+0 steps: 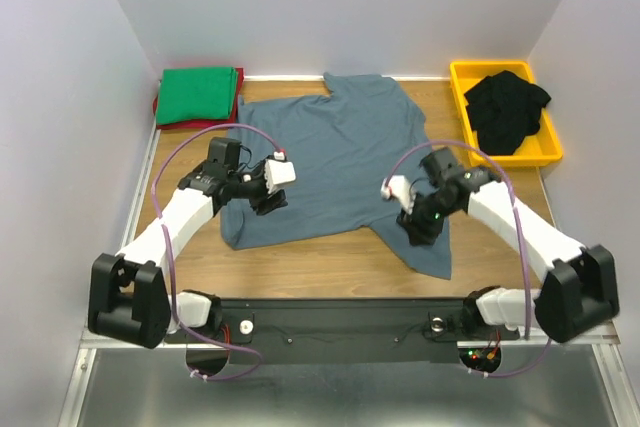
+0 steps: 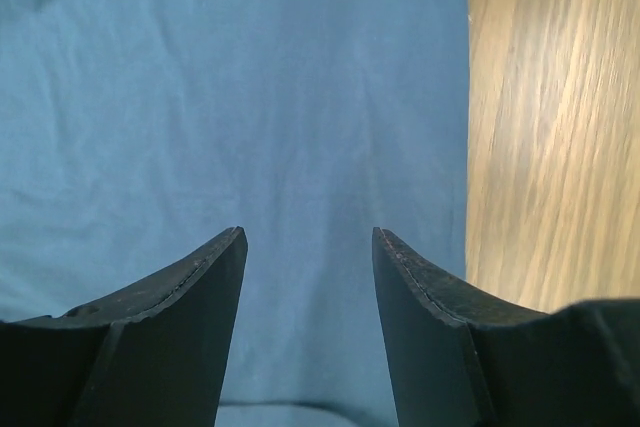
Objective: Fold and stack the t-shirts
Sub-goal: Flatten the tshirt out
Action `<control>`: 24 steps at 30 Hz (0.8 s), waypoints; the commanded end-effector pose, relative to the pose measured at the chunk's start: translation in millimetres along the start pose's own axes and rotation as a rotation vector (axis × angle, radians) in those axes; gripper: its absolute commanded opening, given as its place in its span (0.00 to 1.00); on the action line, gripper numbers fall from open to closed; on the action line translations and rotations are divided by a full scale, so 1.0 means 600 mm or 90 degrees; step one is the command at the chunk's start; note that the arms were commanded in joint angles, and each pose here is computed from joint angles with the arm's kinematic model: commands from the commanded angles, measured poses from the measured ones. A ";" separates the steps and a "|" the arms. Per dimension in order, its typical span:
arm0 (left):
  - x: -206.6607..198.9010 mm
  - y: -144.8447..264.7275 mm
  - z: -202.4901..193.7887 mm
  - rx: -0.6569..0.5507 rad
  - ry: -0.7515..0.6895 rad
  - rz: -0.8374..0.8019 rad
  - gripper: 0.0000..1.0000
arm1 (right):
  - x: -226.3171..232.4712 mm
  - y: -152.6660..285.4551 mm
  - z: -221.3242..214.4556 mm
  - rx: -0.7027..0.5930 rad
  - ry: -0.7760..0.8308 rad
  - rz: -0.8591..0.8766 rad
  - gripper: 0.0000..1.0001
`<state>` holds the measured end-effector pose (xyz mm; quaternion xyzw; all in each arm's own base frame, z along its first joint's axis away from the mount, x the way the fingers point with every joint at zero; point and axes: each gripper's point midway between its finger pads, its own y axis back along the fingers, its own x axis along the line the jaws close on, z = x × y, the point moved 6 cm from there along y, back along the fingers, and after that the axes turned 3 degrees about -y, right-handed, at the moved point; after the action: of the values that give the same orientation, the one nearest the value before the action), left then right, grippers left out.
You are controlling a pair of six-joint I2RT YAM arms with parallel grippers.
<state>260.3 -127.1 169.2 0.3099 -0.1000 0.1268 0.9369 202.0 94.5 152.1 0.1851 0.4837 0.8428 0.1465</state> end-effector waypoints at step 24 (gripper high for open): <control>0.084 0.118 -0.011 -0.094 0.181 0.208 0.69 | 0.057 -0.128 -0.002 0.162 0.177 -0.225 0.00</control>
<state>288.0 -57.1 207.8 0.2111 -0.0088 0.3199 0.9236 159.2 137.0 78.6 0.0355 0.6460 0.7474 0.1510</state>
